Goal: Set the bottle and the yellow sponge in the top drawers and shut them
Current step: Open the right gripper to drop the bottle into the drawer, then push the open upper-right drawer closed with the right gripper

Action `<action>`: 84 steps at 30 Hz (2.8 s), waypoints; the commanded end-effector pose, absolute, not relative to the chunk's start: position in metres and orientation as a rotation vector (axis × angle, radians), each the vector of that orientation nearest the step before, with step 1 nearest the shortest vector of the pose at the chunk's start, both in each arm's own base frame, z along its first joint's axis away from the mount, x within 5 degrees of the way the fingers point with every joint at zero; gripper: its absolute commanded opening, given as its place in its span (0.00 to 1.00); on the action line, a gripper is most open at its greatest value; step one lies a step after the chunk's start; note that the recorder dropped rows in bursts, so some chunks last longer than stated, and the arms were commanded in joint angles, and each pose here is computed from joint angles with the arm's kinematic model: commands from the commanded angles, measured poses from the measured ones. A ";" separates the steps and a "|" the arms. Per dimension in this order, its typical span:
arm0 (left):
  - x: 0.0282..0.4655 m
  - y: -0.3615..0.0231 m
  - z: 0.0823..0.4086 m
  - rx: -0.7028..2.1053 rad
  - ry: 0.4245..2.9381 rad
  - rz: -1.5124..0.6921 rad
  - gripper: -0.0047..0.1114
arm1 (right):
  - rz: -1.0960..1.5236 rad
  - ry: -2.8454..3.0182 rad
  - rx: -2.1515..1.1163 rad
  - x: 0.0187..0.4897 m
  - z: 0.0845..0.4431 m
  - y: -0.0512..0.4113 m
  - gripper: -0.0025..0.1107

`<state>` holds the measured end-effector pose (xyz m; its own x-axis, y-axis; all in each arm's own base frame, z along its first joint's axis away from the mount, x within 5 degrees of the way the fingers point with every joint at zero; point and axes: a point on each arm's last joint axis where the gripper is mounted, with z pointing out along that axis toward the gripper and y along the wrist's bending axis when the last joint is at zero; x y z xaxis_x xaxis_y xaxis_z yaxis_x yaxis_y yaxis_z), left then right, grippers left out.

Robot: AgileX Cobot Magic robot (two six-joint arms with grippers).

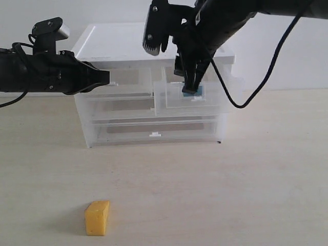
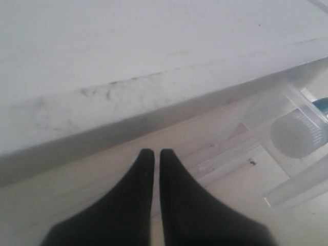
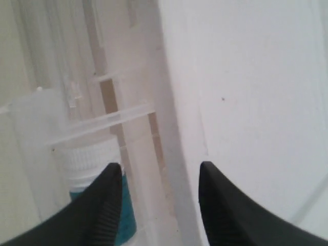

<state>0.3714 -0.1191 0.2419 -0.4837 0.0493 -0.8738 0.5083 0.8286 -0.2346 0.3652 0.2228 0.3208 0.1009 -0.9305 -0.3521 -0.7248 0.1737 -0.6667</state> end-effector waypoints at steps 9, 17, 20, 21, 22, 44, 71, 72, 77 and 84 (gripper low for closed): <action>0.370 -0.120 0.242 0.420 2.014 -0.592 0.07 | 0.020 1.927 -0.879 0.327 0.397 0.198 0.39; 0.370 -0.120 0.242 0.420 2.014 -0.592 0.07 | 0.124 2.207 -0.676 0.311 0.392 0.186 0.39; 0.370 -0.120 0.242 0.420 2.014 -0.592 0.07 | 0.106 2.303 -0.663 0.306 0.386 0.183 0.39; 0.370 -0.120 0.242 0.420 2.014 -0.592 0.07 | 0.114 2.330 -0.656 0.304 0.385 0.182 0.39; 0.370 -0.120 0.242 0.420 2.014 -0.592 0.07 | 0.136 2.357 -0.654 0.302 0.383 0.183 0.39; 0.370 -0.120 0.242 0.420 2.014 -0.592 0.07 | 0.165 2.480 -0.433 0.323 0.296 0.194 0.39; 0.370 -0.120 0.242 0.420 2.014 -0.592 0.07 | 0.177 2.216 -0.445 0.384 0.287 0.227 0.57; 0.370 -0.120 0.242 0.420 2.014 -0.592 0.07 | 0.177 2.212 -0.440 0.385 0.287 0.226 0.57; 0.370 -0.120 0.242 0.420 2.014 -0.592 0.07 | 0.135 2.262 -0.436 0.383 0.285 0.220 0.57; 0.370 -0.120 0.242 0.420 2.014 -0.592 0.07 | 0.122 2.261 -0.430 0.373 0.305 0.213 0.57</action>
<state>0.3714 -0.1191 0.2419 -0.4837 0.0493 -0.8738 0.5083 0.8286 -0.2346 0.3766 0.2222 0.2820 -0.6452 -0.2610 -0.7181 -0.3484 0.9369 -0.0275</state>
